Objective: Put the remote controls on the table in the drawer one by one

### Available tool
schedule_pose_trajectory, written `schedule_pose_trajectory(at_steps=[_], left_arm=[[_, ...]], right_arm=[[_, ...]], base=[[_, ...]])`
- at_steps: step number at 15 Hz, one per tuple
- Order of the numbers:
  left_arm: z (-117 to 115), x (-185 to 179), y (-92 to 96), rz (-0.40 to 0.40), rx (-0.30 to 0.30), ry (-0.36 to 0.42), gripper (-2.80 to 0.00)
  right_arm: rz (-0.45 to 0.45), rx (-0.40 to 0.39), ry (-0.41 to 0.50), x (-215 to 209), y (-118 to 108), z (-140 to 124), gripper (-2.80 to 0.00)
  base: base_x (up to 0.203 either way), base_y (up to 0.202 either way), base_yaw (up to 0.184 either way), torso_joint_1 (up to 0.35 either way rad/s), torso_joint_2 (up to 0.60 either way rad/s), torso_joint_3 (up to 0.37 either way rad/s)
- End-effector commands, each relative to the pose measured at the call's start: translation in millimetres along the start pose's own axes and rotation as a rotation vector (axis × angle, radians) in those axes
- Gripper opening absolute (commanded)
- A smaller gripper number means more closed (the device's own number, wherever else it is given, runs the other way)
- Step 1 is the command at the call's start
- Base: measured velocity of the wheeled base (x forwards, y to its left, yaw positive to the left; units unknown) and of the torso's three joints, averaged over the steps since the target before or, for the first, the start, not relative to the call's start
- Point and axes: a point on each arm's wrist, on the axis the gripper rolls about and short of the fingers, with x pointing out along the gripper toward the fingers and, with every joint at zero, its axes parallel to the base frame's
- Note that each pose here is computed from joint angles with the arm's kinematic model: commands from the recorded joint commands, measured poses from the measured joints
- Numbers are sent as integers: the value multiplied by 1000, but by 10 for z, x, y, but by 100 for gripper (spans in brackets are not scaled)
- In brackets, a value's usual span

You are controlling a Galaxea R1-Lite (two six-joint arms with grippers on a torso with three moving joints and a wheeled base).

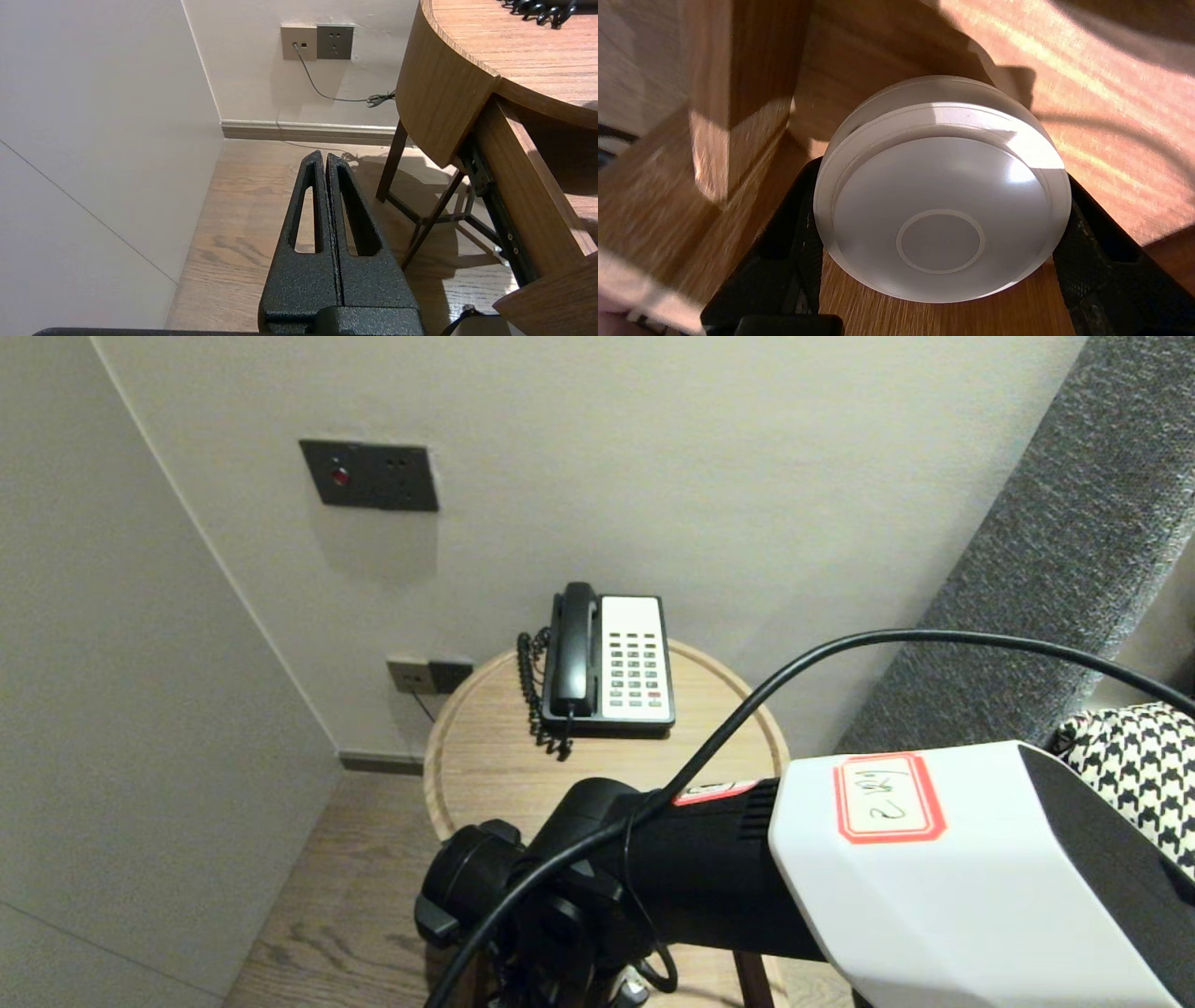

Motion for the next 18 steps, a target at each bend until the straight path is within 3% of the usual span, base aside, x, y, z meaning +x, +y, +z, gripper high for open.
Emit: schedule_pose_trajectory(at_steps=[1, 18], left_arm=[[0, 0, 0, -1, 0, 0, -280], [0, 0, 0, -1, 0, 0, -280]], right_arm=[[-10, 12, 10, 65, -32, 24, -280], [-18, 14, 15, 202, -27, 46, -280]], base=[[0, 0, 0, 0, 0, 0], [0, 0, 0, 0, 0, 0]])
